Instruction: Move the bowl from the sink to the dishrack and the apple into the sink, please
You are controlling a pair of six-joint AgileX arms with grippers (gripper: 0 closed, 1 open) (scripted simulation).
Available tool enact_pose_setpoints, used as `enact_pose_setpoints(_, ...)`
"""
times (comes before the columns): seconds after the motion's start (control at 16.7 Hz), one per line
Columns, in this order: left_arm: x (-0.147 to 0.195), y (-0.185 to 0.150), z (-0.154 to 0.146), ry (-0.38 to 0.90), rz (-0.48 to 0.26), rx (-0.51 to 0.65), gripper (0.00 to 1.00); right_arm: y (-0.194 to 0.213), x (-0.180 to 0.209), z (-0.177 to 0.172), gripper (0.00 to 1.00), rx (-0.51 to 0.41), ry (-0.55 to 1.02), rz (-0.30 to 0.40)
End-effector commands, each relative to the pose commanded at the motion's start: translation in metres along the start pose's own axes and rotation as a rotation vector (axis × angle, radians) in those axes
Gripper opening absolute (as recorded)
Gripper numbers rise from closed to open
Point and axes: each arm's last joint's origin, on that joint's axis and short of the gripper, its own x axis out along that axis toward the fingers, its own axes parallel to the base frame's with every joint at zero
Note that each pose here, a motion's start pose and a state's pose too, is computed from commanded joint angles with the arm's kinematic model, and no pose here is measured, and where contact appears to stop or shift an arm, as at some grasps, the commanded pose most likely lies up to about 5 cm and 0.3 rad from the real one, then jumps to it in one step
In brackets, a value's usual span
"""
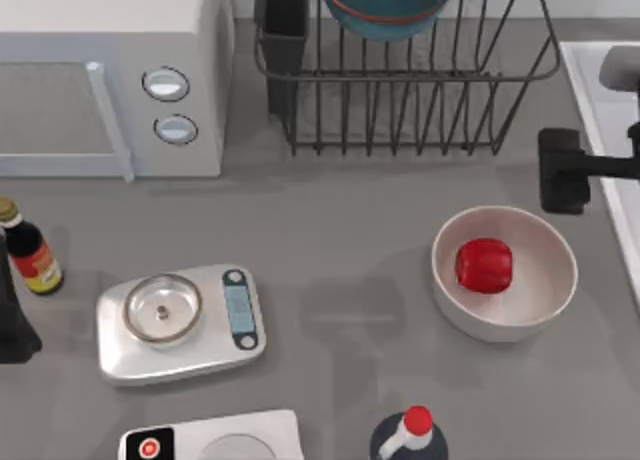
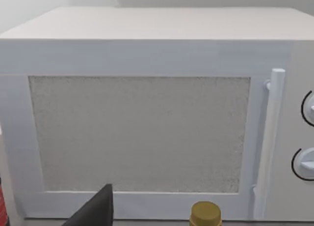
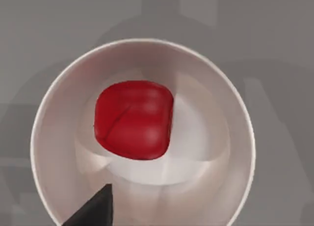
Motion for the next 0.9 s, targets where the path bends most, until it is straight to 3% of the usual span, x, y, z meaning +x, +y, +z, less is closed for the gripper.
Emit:
enact_pose_setpoints(0.42, 0.000, 0.000, 0.000, 0.000, 0.000, 0.000, 1.00, 0.061, 0.077, 0.043, 1.00, 0.002, 0.355, -0.118)
enact_pose_setpoints(0.9, 0.000, 0.000, 0.000, 0.000, 0.000, 0.000, 1.00, 0.076, 0.095, 0.048, 1.00, 0.000, 0.413, -0.152)
